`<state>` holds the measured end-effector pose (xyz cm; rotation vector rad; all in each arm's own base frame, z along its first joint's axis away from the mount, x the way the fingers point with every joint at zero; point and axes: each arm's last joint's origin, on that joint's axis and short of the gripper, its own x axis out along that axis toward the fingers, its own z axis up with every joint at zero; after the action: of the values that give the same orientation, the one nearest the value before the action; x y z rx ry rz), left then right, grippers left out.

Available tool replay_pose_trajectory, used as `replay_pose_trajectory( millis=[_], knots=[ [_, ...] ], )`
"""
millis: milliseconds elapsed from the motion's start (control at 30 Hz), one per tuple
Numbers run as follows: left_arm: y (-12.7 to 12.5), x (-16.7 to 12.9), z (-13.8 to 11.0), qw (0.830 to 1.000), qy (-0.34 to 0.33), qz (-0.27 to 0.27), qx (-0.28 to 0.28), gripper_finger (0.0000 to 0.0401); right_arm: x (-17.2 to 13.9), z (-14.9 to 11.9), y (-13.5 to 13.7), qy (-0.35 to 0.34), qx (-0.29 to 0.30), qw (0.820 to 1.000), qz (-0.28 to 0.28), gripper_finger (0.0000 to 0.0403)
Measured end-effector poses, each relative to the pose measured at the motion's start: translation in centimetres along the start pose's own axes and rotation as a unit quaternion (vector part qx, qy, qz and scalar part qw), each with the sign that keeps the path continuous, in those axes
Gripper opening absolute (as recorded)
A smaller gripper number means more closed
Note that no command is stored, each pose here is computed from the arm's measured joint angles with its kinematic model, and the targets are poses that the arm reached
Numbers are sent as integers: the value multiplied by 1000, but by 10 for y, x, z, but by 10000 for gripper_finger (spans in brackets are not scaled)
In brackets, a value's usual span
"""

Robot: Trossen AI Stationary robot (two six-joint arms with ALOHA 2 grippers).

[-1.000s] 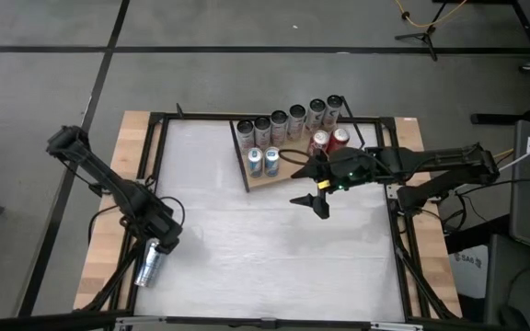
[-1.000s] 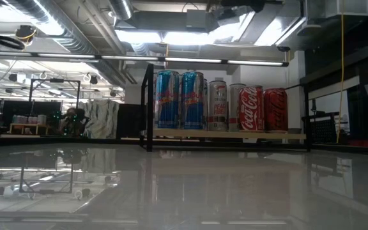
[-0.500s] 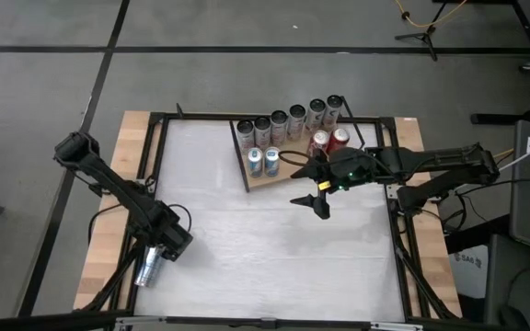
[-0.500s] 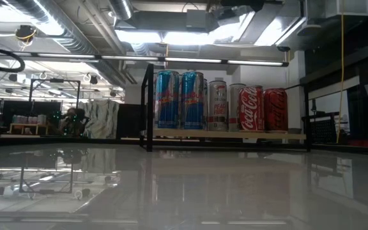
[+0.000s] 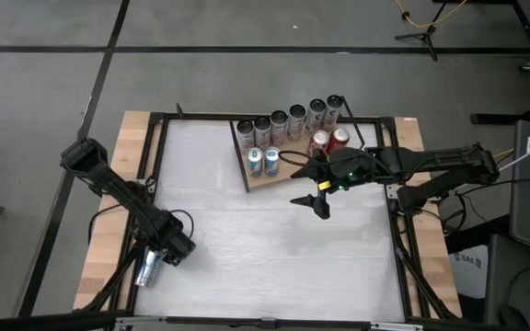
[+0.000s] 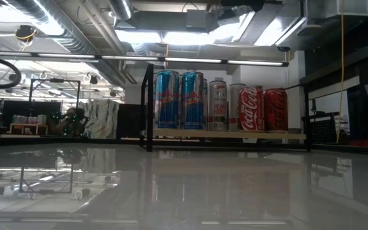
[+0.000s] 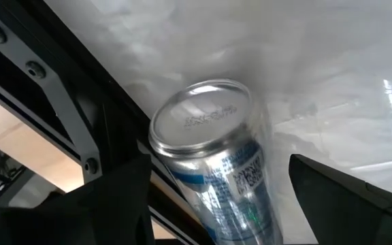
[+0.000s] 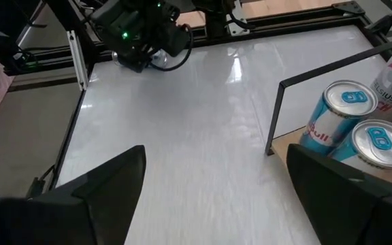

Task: Place canned beverage on shelf
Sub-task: Put the blue soda can on the shelf aligned with the other blue soda cans

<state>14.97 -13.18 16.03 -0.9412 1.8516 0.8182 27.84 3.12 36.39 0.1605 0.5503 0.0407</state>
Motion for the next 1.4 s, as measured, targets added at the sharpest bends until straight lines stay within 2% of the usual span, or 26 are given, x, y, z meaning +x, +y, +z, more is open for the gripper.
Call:
replay_pose_trajectory(
  millis=[200,467,800,1033,1400],
  knots=[
    [-3,8,1,1000,-2,20,-5,341,0,0,0,0,0,1000,0,347],
    [-11,13,3,1000,-2,9,-3,338,0,0,0,0,0,1000,0,347],
    [-12,11,7,1000,1,4,-14,264,0,0,0,0,-4,1000,0,347],
    [-24,3,19,998,16,-58,-20,225,0,0,0,0,-13,1000,0,347],
    [-35,-17,60,987,13,-155,-37,231,0,0,0,0,-13,1000,0,347]
  ],
)
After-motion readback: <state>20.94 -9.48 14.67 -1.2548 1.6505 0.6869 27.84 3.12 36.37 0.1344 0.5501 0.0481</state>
